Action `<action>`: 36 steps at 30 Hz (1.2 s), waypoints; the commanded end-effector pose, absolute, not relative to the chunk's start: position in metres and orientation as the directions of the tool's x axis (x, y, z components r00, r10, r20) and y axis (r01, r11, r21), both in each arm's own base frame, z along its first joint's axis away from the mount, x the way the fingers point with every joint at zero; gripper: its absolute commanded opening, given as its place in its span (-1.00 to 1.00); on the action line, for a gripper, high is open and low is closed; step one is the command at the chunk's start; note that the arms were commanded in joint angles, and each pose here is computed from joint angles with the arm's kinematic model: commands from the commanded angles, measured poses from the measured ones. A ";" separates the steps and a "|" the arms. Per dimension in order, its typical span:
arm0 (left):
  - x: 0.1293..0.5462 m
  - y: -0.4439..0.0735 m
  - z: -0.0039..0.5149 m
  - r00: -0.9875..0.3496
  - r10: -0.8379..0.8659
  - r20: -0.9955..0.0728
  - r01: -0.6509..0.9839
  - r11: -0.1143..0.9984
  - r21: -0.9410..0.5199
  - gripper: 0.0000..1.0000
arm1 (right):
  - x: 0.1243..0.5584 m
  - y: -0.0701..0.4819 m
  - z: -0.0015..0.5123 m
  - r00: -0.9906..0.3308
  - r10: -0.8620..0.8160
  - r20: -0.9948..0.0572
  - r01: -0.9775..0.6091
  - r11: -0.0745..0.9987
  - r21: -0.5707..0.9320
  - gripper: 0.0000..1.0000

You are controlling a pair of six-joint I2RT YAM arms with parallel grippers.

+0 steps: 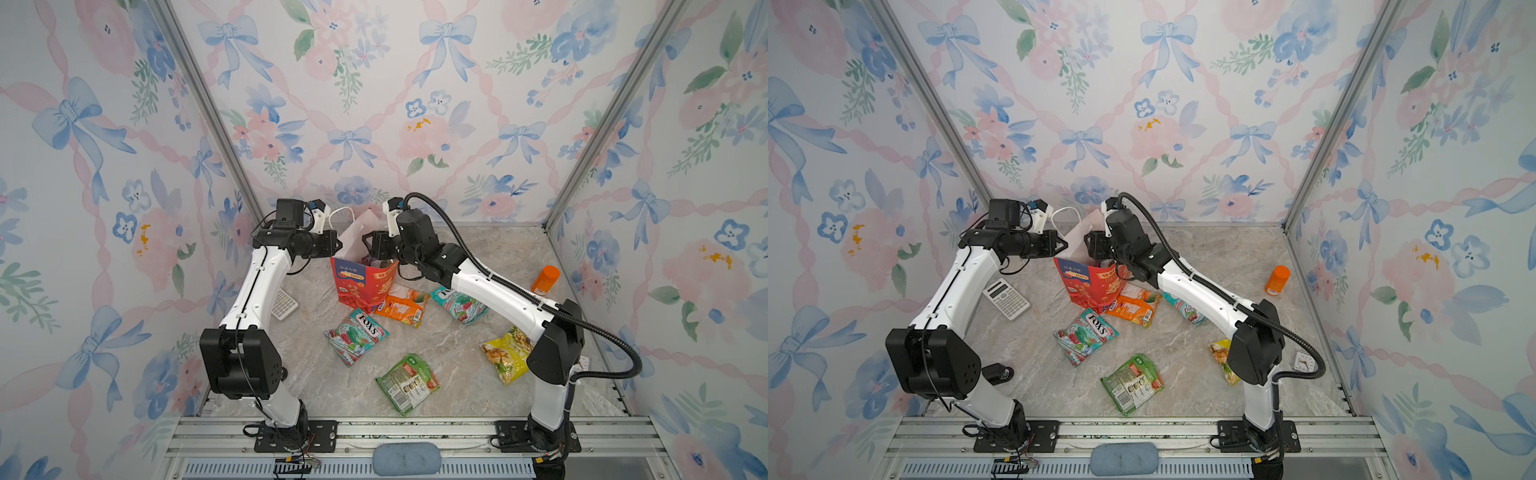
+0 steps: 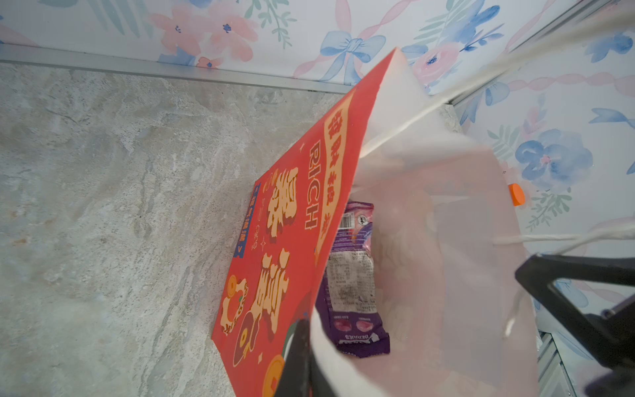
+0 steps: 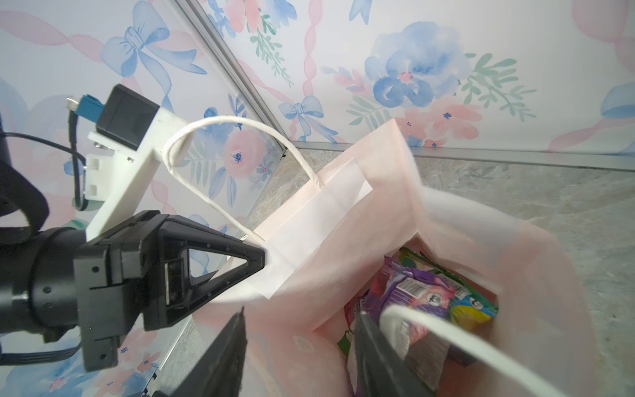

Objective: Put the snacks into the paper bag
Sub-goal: 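Lower the purple packet into the bag and open the right gripper, then move the right gripper back toward the teal Fox's Mint Blossom packet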

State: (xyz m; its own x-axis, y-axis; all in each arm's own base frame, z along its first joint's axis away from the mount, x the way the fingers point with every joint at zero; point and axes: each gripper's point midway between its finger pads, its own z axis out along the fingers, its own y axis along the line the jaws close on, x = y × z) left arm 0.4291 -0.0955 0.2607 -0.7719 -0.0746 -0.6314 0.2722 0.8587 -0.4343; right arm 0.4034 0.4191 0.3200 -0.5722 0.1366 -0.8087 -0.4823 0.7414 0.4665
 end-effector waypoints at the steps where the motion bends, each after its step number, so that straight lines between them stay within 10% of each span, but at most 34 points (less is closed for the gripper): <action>1: 0.419 -0.094 0.258 -0.790 -0.081 -0.608 0.256 0.857 -0.447 -1.00 | 0.393 0.401 0.369 -0.495 0.194 -0.847 -0.524 0.711 0.469 0.31; 13: 0.420 -0.094 0.257 -0.790 -0.082 -0.608 0.253 0.860 -0.443 -1.00 | 0.354 0.334 0.352 -0.456 0.132 -0.880 -0.490 0.788 0.372 0.91; 36: 0.419 -0.093 0.256 -0.791 -0.083 -0.606 0.249 0.861 -0.443 -1.00 | 0.334 0.202 0.129 -0.831 0.007 -0.556 -0.154 0.958 0.242 0.99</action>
